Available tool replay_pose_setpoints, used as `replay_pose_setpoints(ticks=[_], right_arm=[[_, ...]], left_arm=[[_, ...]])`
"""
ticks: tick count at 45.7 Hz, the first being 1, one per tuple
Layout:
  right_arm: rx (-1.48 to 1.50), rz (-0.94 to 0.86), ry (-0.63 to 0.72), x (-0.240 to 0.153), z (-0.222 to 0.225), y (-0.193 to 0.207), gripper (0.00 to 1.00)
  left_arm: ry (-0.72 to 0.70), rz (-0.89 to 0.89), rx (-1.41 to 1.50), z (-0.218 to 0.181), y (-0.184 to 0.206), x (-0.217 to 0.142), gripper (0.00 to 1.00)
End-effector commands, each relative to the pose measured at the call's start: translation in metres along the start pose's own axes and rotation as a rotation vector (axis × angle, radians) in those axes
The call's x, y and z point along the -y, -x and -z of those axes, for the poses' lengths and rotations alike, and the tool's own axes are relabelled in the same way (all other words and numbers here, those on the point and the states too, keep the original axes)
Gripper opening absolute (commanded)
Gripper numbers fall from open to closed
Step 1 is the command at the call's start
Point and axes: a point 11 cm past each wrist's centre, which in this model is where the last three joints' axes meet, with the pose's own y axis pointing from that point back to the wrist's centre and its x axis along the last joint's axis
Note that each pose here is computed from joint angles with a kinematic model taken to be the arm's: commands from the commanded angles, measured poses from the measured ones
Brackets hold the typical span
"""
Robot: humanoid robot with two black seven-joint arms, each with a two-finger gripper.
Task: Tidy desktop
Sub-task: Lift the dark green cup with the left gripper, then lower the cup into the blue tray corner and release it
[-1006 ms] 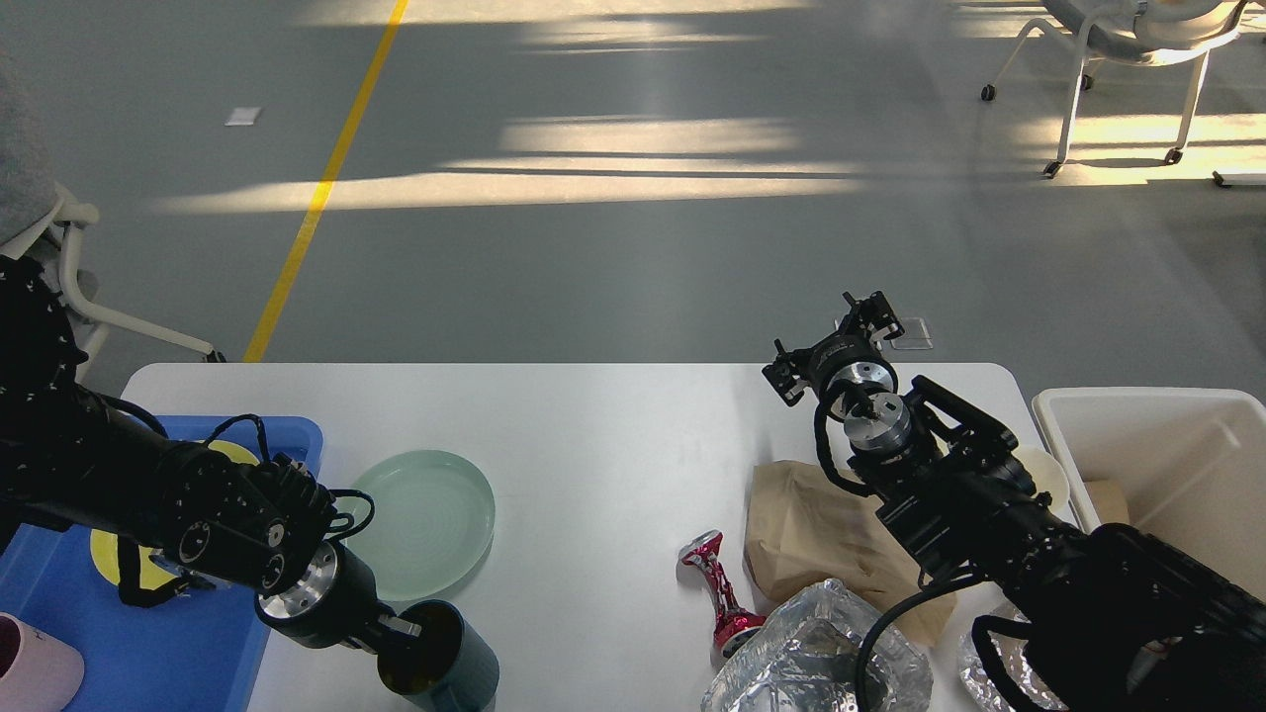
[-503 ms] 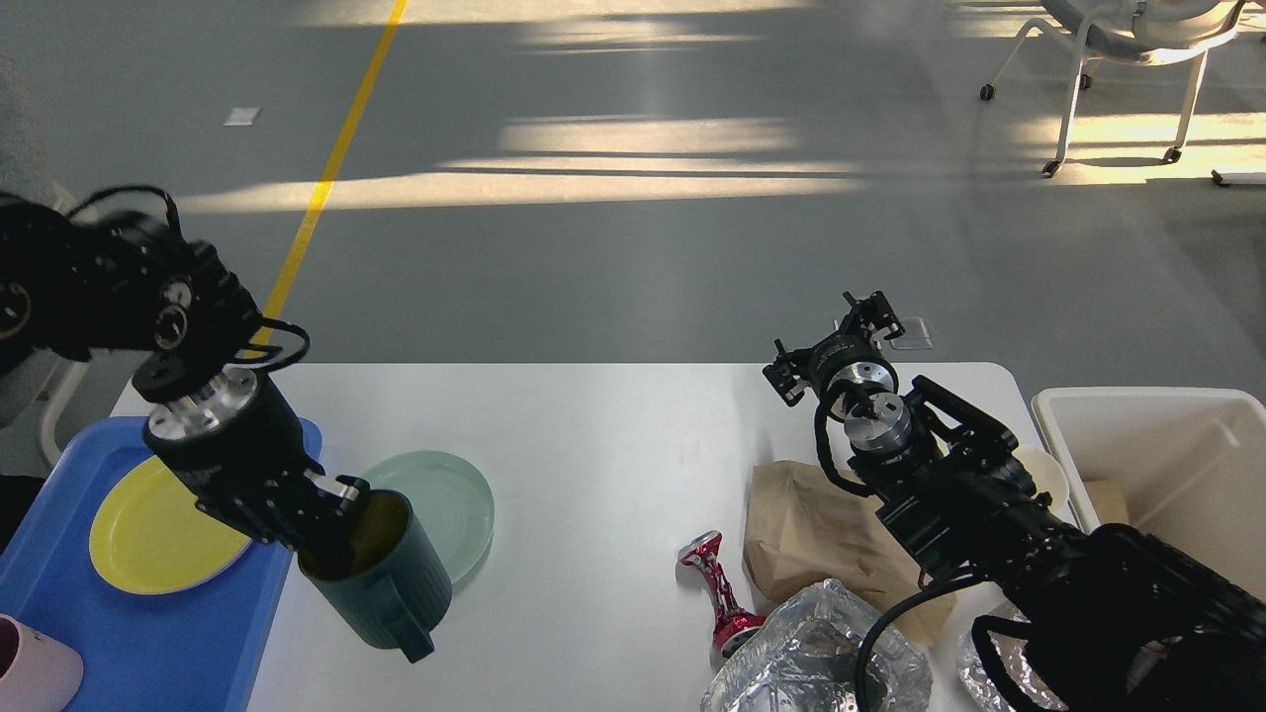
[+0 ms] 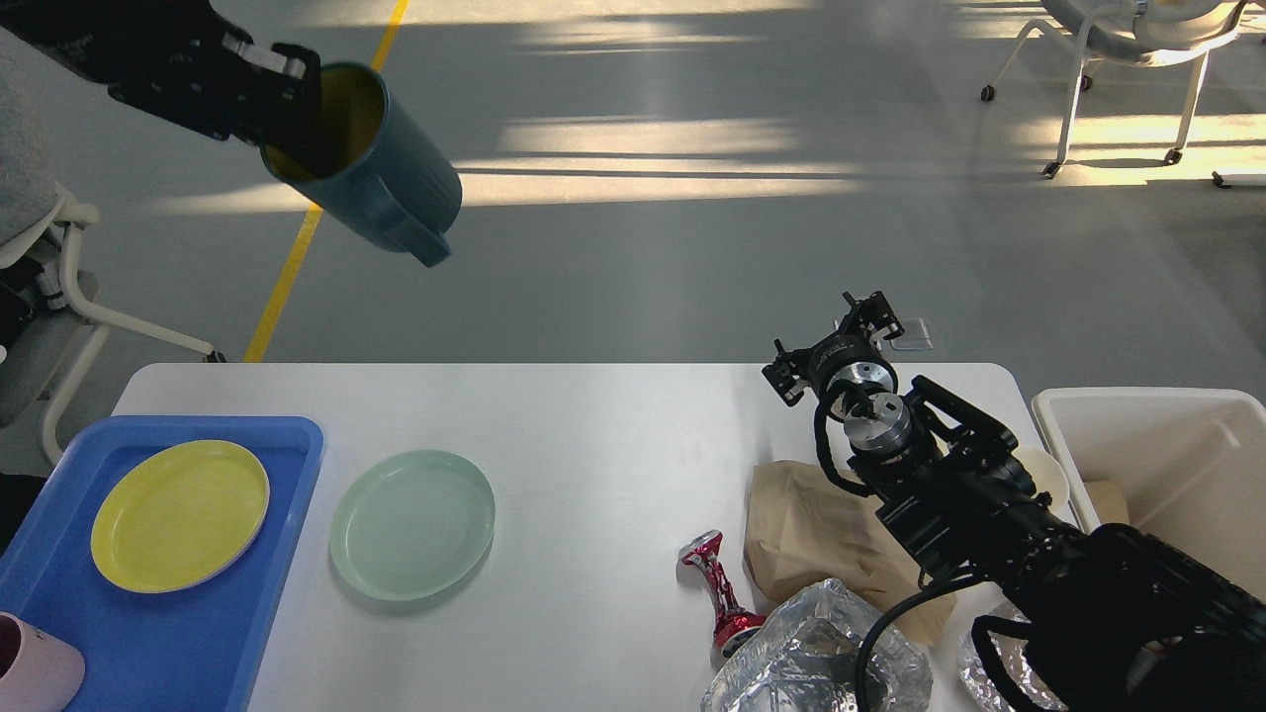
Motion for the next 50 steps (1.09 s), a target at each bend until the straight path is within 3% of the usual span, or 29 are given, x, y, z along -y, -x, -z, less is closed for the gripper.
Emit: replay_pose_setpoints(ticks=[1,17,28,34,39,50], right_arm=[[0.000,0.001,0.000,0.000,0.000,0.000,1.00],[0.000,0.001,0.000,0.000,0.000,0.000,1.00],[0.000,0.001,0.000,0.000,0.000,0.000,1.00],[0.000,0.001,0.000,0.000,0.000,0.000,1.00],[0.000,0.001,0.000,0.000,0.000,0.000,1.00],[0.000,-0.001,0.000,0.000,0.000,0.000,1.00]], left_arm=[[0.005,-0.087,0.026,-0.010,-0.017,-0.024,0.00],[-0.011,-0.123,0.027,-0.008,-0.023,-0.035,0.00],[-0.084,0.018,-0.059,0.037,0.000,0.014,0.00],[-0.148,0.171,-0.142,0.080,0.035,0.060,0.00],[-0.158,0.371,-0.240,0.115,0.094,0.113,0.00],[-0.182,0.592,-0.396,0.168,0.184,0.161,0.00]])
